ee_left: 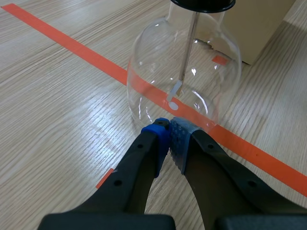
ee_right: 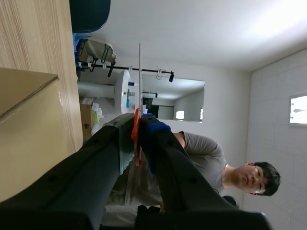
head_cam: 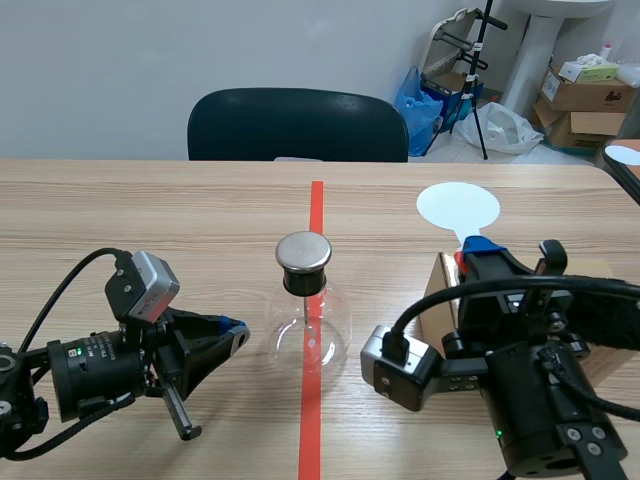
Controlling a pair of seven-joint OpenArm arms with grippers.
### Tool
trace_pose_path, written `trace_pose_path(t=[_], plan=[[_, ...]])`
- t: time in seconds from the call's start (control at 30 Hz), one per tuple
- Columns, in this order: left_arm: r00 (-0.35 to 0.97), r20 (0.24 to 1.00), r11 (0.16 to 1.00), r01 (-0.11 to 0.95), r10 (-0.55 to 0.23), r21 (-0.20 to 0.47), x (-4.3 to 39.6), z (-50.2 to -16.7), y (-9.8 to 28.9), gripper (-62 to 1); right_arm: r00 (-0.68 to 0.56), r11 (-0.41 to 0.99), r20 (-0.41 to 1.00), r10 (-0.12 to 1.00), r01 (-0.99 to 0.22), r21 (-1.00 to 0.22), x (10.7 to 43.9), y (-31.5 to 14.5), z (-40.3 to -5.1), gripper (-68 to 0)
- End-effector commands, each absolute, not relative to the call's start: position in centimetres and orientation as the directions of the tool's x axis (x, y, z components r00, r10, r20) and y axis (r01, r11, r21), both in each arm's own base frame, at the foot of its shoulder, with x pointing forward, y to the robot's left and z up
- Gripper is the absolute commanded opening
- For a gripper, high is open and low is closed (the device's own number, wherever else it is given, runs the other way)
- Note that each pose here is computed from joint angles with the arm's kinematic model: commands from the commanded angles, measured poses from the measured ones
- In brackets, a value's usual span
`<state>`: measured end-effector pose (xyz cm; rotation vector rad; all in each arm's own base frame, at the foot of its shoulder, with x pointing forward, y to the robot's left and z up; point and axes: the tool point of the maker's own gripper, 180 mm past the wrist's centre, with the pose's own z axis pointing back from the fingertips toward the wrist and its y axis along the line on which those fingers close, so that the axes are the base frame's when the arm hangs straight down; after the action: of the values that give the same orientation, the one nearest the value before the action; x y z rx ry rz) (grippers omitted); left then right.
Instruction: Do the electroscope experiment
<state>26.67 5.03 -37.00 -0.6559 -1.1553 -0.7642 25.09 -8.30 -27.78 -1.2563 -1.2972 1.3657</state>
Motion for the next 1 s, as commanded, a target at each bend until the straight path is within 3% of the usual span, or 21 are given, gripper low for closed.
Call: trace_pose_path(t=[0.0, 0.97], plan=[[0.190, 0.968, 0.592, 0.803, -0.163, -0.058, 27.31, -36.01, 5.11, -58.2, -0.114, -0.094, -0.104, 0.988, 0.091, -0.991, 25.68, -8.63, -26.88, -66.5], [0.167, 0.970, 0.577, 0.816, -0.175, -0.036, 27.12, -35.93, 4.95, -58.2, -0.111, -0.093, -0.103, 0.988, 0.090, -0.992, 25.68, -8.69, -26.88, -66.5]])
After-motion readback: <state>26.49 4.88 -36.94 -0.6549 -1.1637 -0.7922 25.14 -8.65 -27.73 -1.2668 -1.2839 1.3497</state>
